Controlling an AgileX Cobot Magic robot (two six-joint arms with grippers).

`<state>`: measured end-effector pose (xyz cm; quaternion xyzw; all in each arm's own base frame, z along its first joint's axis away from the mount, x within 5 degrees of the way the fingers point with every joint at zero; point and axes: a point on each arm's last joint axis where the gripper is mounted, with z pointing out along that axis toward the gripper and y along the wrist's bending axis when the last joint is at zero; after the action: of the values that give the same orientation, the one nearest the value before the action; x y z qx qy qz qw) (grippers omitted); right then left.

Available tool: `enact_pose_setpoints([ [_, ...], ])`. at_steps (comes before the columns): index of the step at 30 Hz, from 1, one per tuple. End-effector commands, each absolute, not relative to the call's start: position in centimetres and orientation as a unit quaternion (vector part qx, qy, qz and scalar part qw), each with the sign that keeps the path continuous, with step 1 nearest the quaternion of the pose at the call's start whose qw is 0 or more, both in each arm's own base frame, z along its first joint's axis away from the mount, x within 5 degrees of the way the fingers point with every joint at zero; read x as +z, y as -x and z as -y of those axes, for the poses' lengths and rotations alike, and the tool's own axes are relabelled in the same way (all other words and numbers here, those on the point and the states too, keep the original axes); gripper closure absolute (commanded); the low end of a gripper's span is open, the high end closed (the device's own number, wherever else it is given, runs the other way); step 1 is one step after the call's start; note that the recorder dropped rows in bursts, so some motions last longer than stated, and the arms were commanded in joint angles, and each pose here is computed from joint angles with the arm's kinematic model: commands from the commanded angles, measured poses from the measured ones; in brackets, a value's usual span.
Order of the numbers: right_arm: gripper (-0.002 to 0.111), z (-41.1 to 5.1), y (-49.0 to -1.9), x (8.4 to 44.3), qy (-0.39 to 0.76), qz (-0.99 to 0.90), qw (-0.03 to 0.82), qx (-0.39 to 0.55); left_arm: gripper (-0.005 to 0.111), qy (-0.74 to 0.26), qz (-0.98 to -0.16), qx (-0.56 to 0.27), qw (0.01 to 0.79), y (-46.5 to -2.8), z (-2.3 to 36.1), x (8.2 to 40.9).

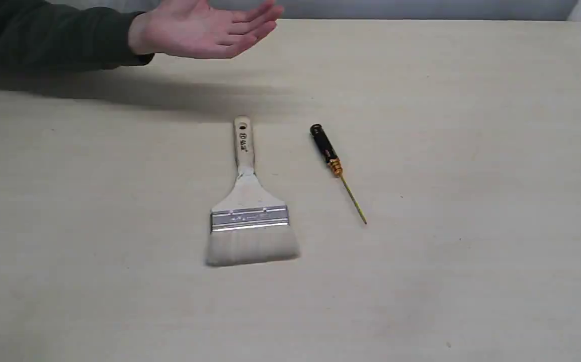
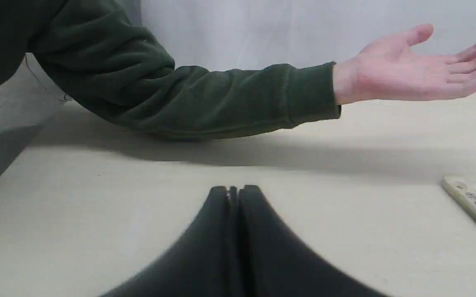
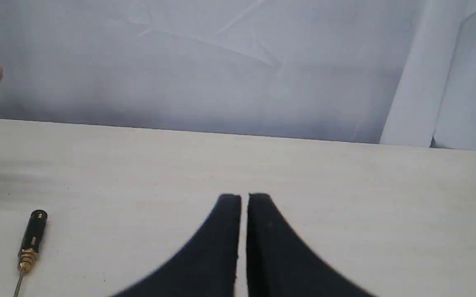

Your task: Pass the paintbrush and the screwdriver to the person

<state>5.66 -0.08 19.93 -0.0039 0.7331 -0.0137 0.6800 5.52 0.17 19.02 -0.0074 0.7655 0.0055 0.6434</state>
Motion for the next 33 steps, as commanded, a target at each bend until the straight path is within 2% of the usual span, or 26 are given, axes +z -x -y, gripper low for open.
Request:
enact_pose_setpoints([
  [1, 0.104, 0.1, -5.6, 20.2, -0.001, -0.719, 0.695, -0.014, 0.107, 0.007, -0.762, 0.001, 0.648, -5.5, -0.1, 19.1],
  [7, 0.104, 0.1, -5.6, 20.4, -0.006, -0.712, 0.703, -0.008, 0.107, 0.007, -0.762, 0.001, 0.648, -5.5, -0.1, 19.1],
  [31, 0.104, 0.6, -5.4, 22.5, -0.164, -0.604, 0.766, 0.148, 0.107, 0.006, -0.762, 0.002, 0.648, -5.5, -0.1, 19.1],
  [33, 0.104, 0.5, -5.2, 23.7, -0.156, -0.597, 0.772, 0.149, 0.107, 0.006, -0.762, 0.002, 0.648, -5.5, -0.1, 19.1],
])
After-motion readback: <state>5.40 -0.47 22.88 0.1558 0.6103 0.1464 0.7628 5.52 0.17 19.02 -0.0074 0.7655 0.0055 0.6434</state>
